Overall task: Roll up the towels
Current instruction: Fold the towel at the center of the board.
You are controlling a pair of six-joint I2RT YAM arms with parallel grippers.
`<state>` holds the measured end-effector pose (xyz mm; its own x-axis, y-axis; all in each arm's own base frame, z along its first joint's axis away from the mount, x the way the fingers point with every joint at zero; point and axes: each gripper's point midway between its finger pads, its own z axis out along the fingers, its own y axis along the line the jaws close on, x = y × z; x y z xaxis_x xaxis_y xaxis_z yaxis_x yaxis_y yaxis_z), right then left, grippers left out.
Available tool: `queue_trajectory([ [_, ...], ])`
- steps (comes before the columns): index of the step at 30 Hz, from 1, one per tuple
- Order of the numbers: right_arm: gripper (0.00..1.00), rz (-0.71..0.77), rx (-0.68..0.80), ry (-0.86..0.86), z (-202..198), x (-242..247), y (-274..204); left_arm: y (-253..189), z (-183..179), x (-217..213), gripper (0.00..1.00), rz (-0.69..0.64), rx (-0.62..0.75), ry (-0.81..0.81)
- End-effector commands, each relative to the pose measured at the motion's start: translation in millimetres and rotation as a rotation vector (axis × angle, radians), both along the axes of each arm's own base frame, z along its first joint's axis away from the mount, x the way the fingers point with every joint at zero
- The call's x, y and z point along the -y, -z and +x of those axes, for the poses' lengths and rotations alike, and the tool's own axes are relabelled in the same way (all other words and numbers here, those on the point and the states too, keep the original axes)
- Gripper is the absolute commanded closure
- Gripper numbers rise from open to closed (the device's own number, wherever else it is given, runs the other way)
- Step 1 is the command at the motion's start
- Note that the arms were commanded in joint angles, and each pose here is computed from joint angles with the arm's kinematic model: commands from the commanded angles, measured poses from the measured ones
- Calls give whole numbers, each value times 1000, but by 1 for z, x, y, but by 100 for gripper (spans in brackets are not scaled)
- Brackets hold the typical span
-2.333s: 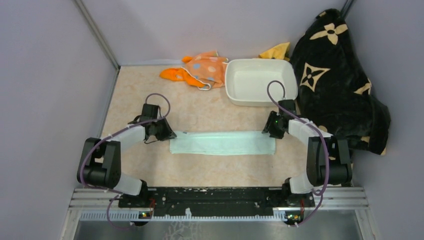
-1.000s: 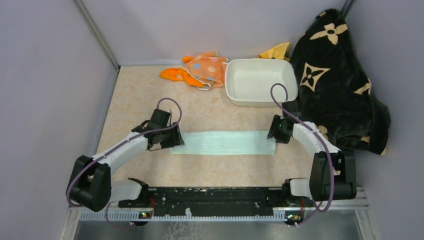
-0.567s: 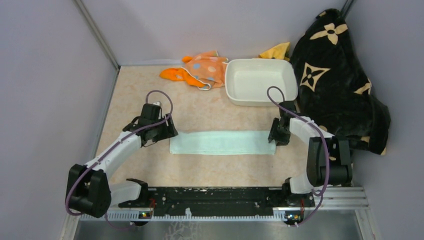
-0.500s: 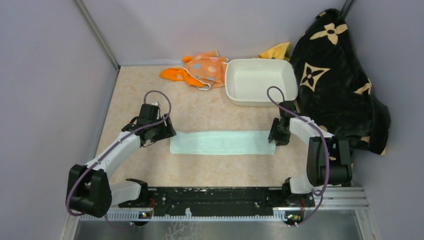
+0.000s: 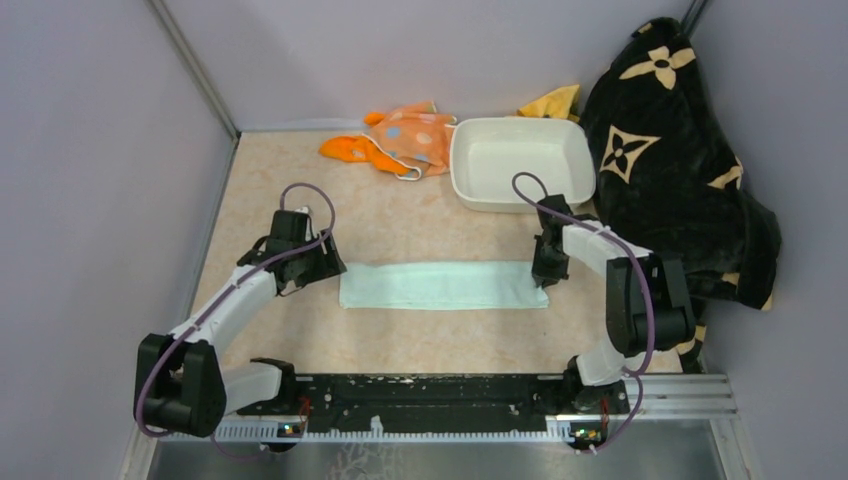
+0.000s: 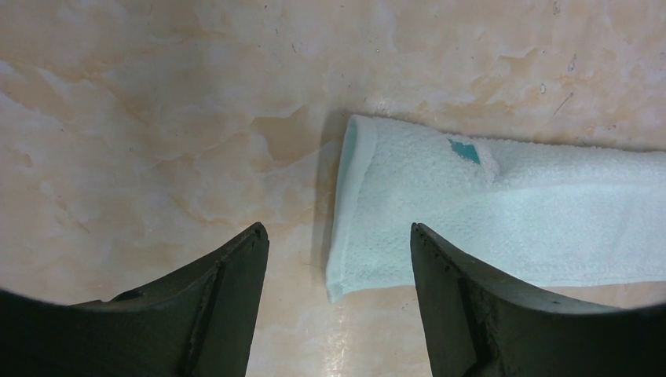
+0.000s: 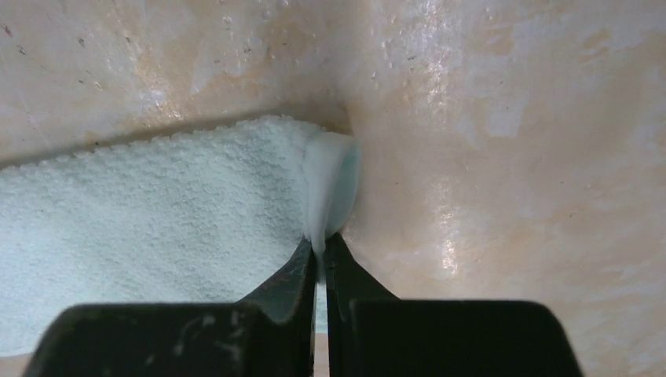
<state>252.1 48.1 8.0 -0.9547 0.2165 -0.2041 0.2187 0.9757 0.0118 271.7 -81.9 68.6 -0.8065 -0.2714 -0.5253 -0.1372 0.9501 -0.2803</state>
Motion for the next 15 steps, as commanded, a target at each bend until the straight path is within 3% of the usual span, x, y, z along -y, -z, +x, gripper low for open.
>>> queue_trajectory([
  [1, 100, -67, -135, 16, -30, 7, 35, -6, 1, 2, 28, -22, 33, 22],
  [10, 100, -268, 40, 158, 23, 76, -33, -3, -8, 23, 29, -138, 6, 62],
  [15, 100, -134, 79, 78, 34, 48, -55, 6, -13, 41, 31, -230, -44, 95],
])
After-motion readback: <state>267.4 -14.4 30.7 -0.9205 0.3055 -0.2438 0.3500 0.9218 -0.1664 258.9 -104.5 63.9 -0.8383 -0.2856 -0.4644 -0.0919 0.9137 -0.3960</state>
